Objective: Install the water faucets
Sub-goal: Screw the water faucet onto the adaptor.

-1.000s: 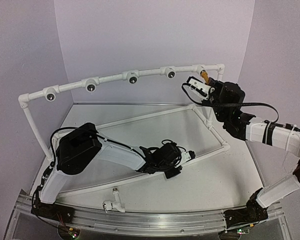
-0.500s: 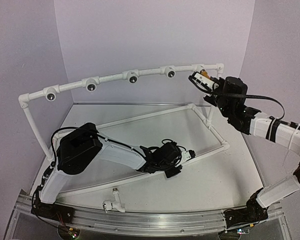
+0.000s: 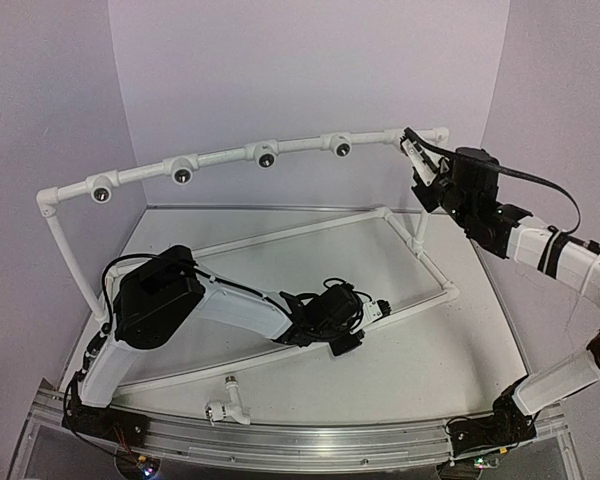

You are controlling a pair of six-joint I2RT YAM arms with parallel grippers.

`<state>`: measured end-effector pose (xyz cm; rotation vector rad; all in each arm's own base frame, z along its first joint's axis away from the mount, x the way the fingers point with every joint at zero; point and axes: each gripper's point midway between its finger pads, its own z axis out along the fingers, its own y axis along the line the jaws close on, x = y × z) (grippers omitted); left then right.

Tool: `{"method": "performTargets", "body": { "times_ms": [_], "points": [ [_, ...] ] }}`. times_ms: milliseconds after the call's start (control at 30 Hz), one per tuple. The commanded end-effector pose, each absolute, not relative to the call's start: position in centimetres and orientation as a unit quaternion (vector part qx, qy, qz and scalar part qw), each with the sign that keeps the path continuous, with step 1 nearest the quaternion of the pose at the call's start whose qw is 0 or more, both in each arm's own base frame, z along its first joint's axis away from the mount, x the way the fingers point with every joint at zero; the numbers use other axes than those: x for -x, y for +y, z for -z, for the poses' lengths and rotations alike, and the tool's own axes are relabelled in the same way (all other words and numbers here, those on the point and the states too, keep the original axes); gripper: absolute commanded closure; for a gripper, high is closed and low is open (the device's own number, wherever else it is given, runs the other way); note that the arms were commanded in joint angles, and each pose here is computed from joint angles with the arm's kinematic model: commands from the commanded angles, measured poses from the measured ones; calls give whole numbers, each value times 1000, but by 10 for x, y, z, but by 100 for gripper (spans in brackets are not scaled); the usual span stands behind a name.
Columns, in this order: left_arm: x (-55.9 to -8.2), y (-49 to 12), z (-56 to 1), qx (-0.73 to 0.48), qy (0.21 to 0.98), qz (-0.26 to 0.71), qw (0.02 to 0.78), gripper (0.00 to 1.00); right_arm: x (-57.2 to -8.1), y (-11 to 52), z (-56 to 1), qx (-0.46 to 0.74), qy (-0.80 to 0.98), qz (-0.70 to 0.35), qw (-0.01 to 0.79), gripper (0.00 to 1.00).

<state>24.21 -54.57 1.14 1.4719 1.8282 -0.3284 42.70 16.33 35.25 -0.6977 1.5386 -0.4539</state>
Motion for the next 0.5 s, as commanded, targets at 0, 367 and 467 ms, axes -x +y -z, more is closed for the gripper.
{"method": "performTargets", "body": {
  "times_ms": [0,367,467],
  "points": [
    [-137,-460,123,-689,711,84,110,100,-425,179,-401,253,651,113,706,100],
    [-137,-460,123,-690,710,84,110,100,-423,182,-425,204,664,45,718,100],
    [-137,-460,123,-690,710,84,109,100,-425,182,-431,187,671,27,717,100]
  ]
}}
